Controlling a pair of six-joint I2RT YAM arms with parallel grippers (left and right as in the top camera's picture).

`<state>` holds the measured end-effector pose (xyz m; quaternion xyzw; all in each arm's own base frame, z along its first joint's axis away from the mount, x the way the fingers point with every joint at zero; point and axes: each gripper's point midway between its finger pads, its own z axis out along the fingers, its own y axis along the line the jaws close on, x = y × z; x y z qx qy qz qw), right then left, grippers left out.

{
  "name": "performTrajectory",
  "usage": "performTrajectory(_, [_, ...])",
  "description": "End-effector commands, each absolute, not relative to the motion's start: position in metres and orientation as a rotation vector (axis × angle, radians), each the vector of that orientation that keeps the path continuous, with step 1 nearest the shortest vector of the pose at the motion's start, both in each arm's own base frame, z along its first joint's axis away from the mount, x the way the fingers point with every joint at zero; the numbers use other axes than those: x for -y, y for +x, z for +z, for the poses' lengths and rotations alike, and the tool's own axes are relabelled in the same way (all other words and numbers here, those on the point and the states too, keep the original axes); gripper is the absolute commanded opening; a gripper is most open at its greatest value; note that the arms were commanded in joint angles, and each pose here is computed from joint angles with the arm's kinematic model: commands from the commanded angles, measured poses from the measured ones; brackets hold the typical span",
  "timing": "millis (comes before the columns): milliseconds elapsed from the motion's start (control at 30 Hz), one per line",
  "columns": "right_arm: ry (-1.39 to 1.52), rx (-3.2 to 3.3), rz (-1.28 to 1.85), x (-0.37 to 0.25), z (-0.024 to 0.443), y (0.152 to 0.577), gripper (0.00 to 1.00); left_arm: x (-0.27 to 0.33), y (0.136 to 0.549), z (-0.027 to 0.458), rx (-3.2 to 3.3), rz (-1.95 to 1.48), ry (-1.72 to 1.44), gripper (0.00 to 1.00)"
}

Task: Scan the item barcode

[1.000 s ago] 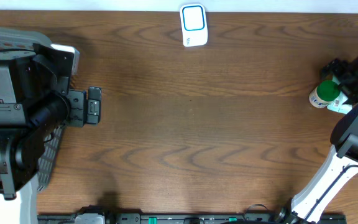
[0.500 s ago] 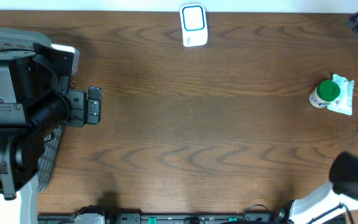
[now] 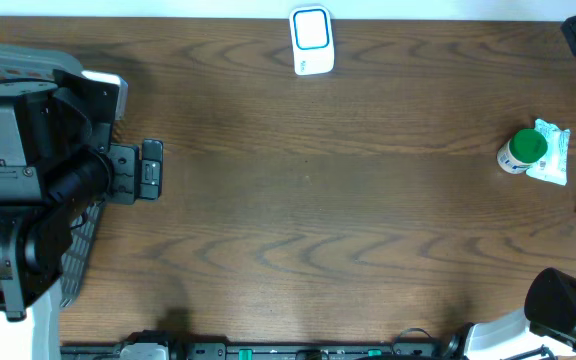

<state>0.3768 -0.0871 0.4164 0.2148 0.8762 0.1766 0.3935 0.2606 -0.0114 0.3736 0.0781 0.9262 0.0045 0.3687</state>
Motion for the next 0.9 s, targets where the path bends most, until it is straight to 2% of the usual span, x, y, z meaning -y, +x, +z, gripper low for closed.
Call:
performTrajectory(0, [0.505, -2.215, 0.453, 0.081, 0.423, 0.37, 0.99, 0.008, 0.26, 0.375, -2.377, 0.023, 0.174, 0.98])
performTrajectory(133, [0.477, -2.168, 0.43, 0.076, 0.441, 0.358, 0.99, 0.008, 0.26, 0.375, -2.377, 0.023, 0.174, 0.98])
performTrajectory(433, [0.274, -1.885, 0.111, 0.047, 0.533, 0.3, 0.99, 0.008, 0.26, 0.375, -2.377, 0.023, 0.174, 0.98])
performTrajectory(567, [0.115, -1.753, 0.099, 0.017, 0.571, 0.262, 0.99, 0.008, 0.26, 0.375, -2.377, 0.023, 0.174, 0.98])
performTrajectory(867, [-0.012, -1.461, 0.043, -0.007, 0.632, 0.162, 0.99, 0.008, 0.26, 0.375, -2.377, 0.023, 0.174, 0.98])
